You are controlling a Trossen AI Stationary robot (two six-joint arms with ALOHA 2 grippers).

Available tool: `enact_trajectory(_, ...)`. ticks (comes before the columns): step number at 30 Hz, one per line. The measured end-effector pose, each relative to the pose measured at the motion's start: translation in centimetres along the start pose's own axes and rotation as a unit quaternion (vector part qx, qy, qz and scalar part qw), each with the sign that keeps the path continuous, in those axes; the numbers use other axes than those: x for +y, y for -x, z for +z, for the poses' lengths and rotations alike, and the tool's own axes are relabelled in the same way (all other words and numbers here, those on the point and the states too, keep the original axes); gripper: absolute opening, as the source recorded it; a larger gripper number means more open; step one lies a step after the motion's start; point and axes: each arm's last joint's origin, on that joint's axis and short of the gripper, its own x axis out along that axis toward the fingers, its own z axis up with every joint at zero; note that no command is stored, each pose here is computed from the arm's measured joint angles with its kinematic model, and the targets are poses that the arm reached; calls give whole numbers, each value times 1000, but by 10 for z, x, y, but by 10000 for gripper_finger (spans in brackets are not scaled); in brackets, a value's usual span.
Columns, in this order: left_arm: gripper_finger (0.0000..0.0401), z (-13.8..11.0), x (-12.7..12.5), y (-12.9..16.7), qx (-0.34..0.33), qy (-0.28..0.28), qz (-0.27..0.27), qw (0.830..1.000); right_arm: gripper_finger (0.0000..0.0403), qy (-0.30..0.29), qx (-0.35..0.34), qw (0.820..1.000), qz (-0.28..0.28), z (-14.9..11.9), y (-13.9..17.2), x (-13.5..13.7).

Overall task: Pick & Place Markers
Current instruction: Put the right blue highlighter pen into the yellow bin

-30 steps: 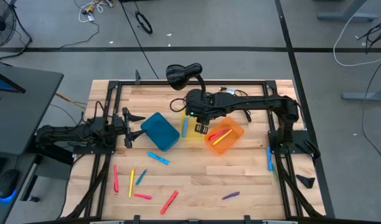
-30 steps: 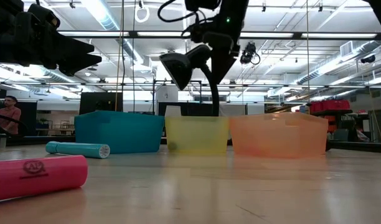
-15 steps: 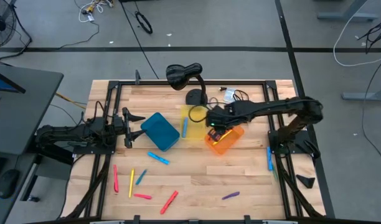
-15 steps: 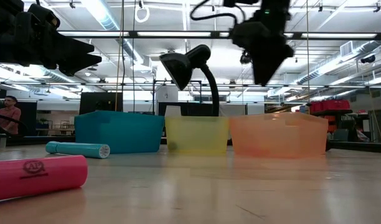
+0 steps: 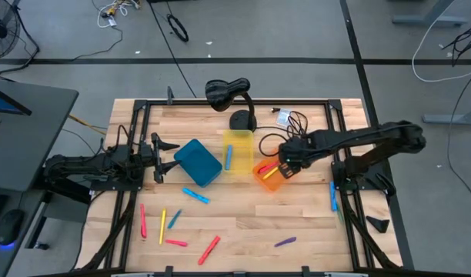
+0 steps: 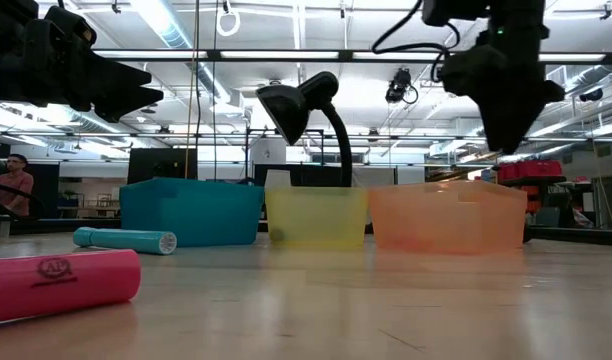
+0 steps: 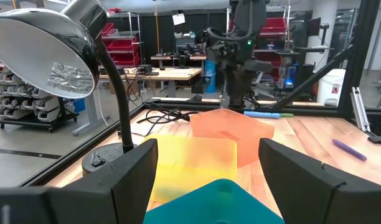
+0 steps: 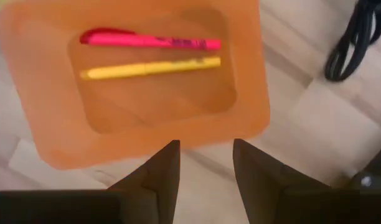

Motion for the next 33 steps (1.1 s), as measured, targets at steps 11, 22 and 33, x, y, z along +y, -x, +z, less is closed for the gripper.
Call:
enact_trajectory(11, 286, 0, 0, 0, 0, 0, 0, 1000, 150, -33, 18, 999, -8, -27, -6, -8)
enact_trajectory(22, 286, 0, 0, 0, 0, 0, 0, 1000, 150, -76, 38, 996, -3, -57, -5, 2)
enact_trajectory(33, 286, 0, 0, 0, 0, 0, 0, 1000, 150, -131, 59, 989, -23, -89, -14, -1)
